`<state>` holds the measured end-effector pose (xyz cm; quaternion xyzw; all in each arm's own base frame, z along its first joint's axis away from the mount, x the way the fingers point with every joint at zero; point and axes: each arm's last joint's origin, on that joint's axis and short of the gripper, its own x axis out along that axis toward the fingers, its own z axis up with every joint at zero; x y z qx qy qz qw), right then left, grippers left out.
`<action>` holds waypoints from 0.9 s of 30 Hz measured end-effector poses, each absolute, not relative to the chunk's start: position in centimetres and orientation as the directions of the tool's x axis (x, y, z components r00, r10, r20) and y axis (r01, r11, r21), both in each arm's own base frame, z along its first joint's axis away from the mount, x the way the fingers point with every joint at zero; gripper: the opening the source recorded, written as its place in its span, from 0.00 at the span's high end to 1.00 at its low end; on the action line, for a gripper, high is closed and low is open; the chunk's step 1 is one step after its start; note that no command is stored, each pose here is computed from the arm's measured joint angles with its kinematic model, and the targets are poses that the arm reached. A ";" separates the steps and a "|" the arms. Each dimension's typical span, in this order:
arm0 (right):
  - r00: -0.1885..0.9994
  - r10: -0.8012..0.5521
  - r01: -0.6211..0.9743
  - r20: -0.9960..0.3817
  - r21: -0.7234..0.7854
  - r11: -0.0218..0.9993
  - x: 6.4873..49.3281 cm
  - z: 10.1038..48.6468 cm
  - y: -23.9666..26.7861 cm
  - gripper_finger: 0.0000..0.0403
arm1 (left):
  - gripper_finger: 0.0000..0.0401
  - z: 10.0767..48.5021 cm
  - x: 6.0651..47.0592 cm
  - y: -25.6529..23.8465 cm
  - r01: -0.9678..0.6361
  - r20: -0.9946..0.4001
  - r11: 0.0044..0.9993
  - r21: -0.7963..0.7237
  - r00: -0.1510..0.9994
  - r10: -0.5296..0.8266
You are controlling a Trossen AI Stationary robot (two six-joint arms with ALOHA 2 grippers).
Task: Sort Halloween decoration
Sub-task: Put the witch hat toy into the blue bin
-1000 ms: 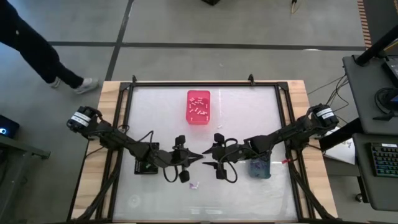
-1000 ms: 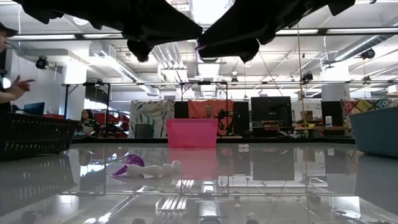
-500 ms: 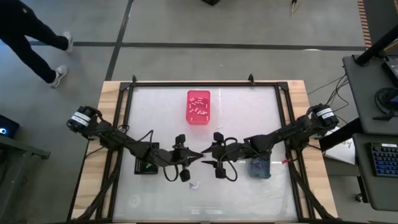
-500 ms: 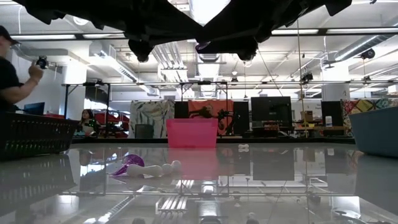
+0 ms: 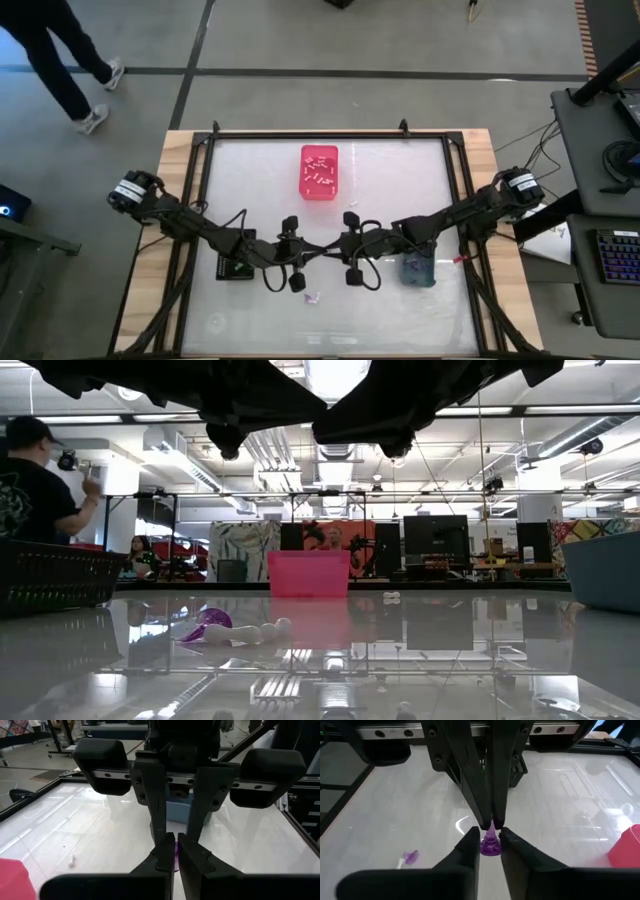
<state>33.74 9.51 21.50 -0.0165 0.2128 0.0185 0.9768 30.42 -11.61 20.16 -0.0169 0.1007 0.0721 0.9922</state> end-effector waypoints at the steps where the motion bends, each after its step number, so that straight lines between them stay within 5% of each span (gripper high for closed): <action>1: 0.909 0.029 -0.043 -0.417 -0.024 0.999 33.7 21.5 9.5 0.89 | 1.00 20.2 30.4 -11.6 -0.146 -0.202 0.989 -0.019 0.969 0.139; 10: 0.907 0.029 -0.042 -0.419 -0.021 0.999 33.7 21.5 9.5 0.89 | 0.98 20.2 30.4 -11.6 -0.147 -0.201 0.989 -0.022 0.970 0.139; 27: 0.826 -0.005 0.039 -0.564 0.049 0.998 32.0 21.7 8.6 0.89 | 0.65 20.4 29.9 -11.4 -0.144 -0.242 0.990 0.010 0.960 0.142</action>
